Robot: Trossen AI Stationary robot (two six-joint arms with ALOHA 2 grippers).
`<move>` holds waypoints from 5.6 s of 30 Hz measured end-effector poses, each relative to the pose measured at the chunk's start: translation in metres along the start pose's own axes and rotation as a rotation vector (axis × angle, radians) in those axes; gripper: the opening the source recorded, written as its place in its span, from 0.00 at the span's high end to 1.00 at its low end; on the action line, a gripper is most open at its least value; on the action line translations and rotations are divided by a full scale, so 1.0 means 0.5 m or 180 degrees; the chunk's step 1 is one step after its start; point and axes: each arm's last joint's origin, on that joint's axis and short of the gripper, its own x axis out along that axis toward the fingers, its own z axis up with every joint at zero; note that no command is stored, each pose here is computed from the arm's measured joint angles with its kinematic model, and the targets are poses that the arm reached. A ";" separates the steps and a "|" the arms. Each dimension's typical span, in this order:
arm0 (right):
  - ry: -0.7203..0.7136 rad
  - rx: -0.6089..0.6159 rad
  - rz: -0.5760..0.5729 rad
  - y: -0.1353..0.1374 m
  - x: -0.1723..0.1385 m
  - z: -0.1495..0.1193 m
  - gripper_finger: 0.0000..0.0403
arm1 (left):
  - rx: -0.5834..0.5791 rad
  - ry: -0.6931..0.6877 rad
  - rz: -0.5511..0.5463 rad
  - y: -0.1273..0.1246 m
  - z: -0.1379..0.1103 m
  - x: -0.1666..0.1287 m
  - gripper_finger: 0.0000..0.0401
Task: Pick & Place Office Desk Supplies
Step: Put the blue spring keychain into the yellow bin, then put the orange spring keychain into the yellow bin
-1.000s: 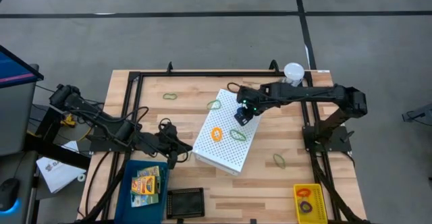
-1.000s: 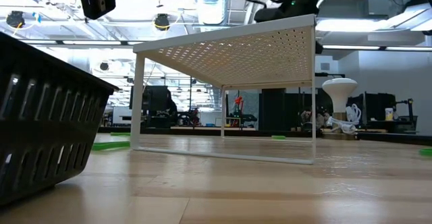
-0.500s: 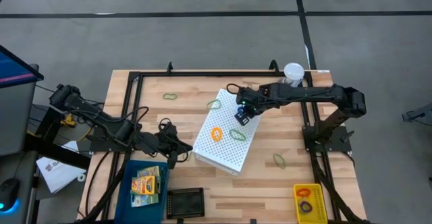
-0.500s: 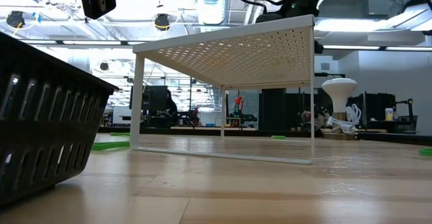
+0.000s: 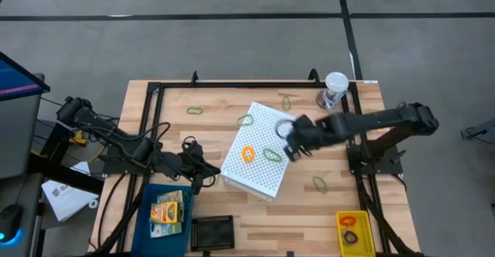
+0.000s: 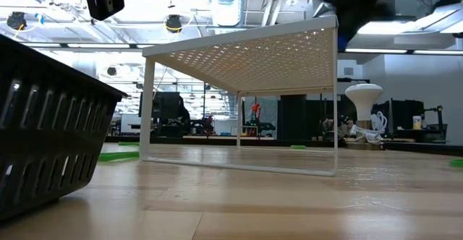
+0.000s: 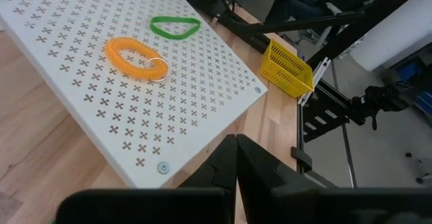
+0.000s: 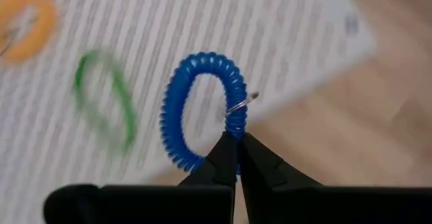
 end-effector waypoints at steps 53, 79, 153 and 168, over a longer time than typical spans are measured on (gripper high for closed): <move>0.1659 0.0247 -0.0392 0.091 -0.070 -0.587 1.00 | -0.0024 0.0019 -0.0204 -0.008 0.004 0.000 1.00; 0.1561 0.0204 -0.0499 0.087 -0.066 -0.576 0.59 | -0.0012 0.0022 -0.0201 -0.008 0.004 0.000 1.00; 0.0200 -0.0231 0.0566 0.263 0.080 0.141 0.63 | 0.0020 0.0045 -0.0188 -0.007 0.003 0.000 1.00; 0.0165 -0.0238 0.0562 0.251 0.083 0.160 0.63 | 0.0025 0.0055 -0.0199 -0.007 0.002 0.000 1.00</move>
